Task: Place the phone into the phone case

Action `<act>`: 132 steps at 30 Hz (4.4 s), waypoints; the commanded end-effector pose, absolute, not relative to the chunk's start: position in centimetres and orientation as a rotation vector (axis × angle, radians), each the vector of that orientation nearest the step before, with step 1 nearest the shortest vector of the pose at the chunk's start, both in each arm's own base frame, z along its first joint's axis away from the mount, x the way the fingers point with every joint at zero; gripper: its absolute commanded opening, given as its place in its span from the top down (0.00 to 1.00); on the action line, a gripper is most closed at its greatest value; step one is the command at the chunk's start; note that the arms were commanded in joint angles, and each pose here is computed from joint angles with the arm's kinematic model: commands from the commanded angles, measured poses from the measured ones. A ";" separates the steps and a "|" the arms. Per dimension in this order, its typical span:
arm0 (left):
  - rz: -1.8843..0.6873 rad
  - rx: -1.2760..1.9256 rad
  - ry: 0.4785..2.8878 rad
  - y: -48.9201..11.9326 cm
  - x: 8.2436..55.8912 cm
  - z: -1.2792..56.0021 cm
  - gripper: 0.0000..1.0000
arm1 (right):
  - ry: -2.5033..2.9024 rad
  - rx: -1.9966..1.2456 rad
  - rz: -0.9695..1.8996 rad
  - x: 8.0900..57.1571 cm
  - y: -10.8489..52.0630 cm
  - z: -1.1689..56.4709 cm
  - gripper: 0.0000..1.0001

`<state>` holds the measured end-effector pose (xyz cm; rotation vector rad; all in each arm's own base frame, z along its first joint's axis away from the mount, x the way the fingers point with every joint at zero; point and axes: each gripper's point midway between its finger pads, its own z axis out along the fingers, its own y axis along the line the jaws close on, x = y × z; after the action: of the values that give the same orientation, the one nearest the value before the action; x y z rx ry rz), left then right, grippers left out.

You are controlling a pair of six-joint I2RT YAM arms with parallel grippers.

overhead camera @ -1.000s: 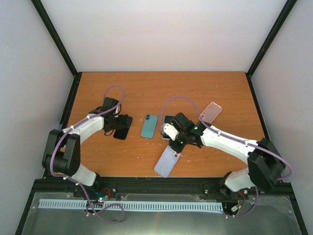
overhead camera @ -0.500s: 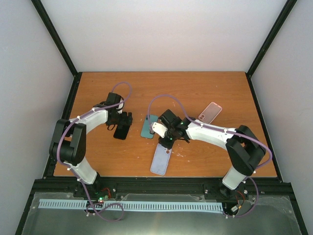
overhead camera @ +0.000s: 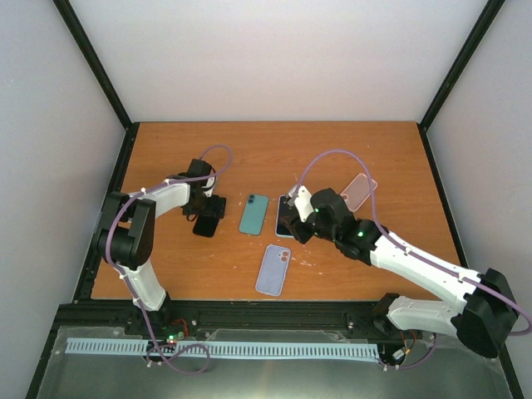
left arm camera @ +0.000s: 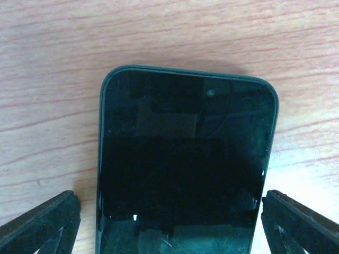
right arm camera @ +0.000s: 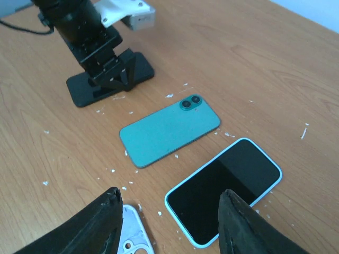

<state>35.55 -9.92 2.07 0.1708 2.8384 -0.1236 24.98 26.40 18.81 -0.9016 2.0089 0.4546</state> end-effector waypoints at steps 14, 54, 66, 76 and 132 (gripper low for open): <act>-0.101 0.245 2.872 -11.3 34.9 2.2 0.32 | 2.079 -0.439 0.498 26.4 22.9 19.2 0.50; -1.329 0.239 2.740 -32.6 18.5 9.1 0.53 | 2.549 0.128 0.674 20.4 19.4 9.3 0.57; -1.258 0.197 2.784 -32.9 19.5 6.5 0.52 | 2.585 0.105 0.871 19.0 21.7 9.1 0.57; -1.195 0.171 2.825 -32.2 19.2 4.8 0.49 | 2.576 0.113 1.090 17.6 23.5 9.4 0.59; -1.147 0.098 2.699 -28.4 19.1 7.4 0.18 | 2.672 0.313 1.304 13.0 26.8 5.9 0.97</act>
<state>19.91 -28.54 8.64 0.0531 2.6817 -1.1046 12.98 26.68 6.20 0.2477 2.6730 1.2986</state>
